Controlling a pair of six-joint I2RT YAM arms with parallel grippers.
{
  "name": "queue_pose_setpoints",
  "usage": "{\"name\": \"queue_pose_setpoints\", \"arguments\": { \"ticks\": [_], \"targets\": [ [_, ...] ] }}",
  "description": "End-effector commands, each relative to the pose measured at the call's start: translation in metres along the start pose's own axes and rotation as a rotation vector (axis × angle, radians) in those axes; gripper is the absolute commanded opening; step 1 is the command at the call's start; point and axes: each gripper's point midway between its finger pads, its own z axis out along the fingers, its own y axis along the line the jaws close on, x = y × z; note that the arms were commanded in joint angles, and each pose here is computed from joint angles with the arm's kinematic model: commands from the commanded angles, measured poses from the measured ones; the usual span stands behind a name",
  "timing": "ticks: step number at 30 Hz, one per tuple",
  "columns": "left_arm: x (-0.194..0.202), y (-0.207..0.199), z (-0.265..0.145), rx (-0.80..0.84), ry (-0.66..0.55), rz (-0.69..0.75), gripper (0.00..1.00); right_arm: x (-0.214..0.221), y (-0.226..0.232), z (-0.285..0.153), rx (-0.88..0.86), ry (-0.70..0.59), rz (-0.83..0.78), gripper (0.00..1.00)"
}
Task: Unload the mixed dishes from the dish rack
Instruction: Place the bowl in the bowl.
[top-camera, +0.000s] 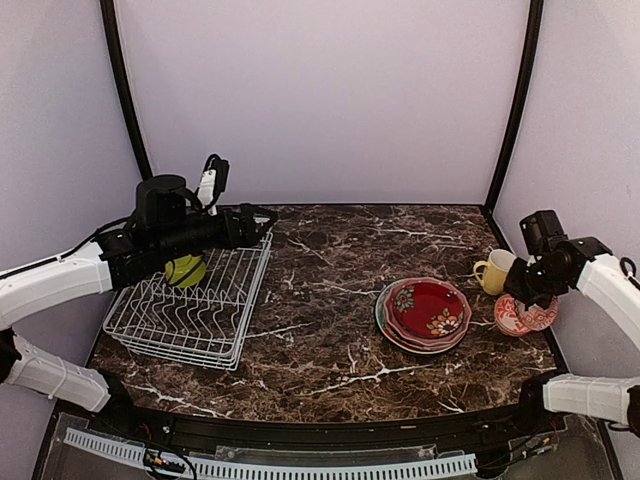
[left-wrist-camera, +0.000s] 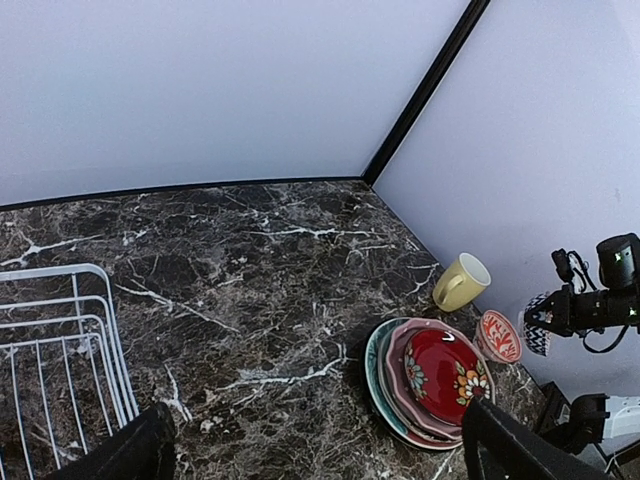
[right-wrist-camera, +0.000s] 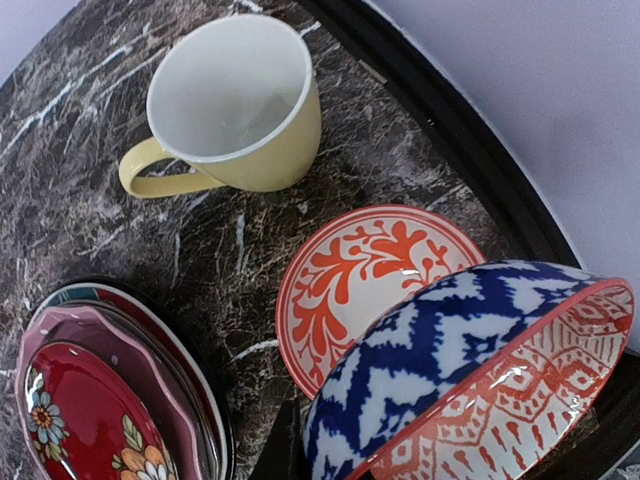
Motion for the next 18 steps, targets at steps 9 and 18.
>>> {"name": "queue_pose_setpoints", "arguments": {
  "ticks": [9, 18],
  "targets": [
    [0.017, 0.038, -0.02, -0.194, 0.058, 0.003, 0.99, -0.007, 0.021, 0.032, -0.051, 0.031, -0.048, 0.0],
    [0.021, 0.074, -0.043, -0.411, 0.132, 0.028, 0.99, -0.001, 0.015, 0.046, 0.007, 0.06, -0.031, 0.03]
  ]
}}
